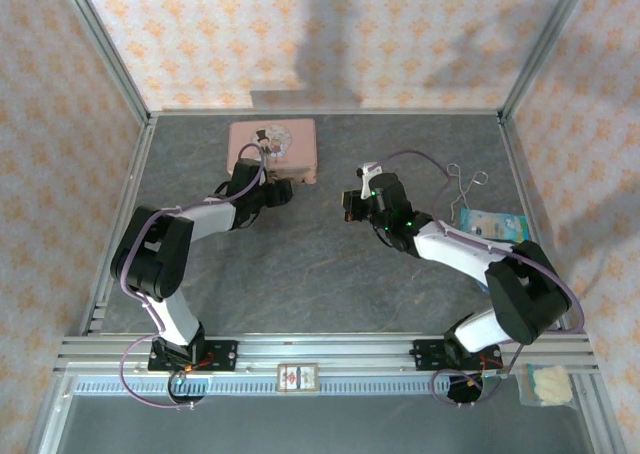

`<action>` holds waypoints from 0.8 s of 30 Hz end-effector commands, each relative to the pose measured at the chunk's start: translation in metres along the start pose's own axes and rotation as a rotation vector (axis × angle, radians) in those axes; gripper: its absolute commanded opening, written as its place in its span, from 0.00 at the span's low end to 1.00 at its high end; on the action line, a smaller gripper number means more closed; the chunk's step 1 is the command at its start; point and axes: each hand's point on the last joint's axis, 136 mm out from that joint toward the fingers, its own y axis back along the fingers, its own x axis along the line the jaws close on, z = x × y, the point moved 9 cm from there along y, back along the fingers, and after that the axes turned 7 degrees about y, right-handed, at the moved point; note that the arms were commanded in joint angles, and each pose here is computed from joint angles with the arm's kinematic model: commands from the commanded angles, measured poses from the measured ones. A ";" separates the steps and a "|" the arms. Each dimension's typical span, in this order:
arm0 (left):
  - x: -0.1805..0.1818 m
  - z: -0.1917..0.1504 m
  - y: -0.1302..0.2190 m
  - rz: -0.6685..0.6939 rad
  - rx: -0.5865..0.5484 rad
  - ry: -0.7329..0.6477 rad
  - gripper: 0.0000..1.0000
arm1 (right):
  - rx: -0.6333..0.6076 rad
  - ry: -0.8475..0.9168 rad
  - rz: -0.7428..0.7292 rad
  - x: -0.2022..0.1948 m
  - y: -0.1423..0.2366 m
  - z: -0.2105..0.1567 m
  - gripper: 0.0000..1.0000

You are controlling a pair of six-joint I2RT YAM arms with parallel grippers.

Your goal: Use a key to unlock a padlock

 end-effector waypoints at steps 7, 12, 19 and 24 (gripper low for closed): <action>0.015 0.002 -0.031 0.131 0.038 -0.139 0.61 | -0.053 0.008 -0.011 0.002 0.009 0.007 0.00; 0.016 -0.008 -0.046 0.079 0.069 -0.099 0.54 | -0.054 0.010 -0.015 0.002 0.010 0.007 0.00; 0.015 -0.015 -0.054 0.010 0.069 -0.024 0.26 | -0.052 0.006 -0.015 0.001 0.010 0.006 0.00; 0.008 -0.014 -0.051 -0.066 0.064 0.062 0.11 | -0.042 -0.025 0.026 0.002 0.002 -0.002 0.00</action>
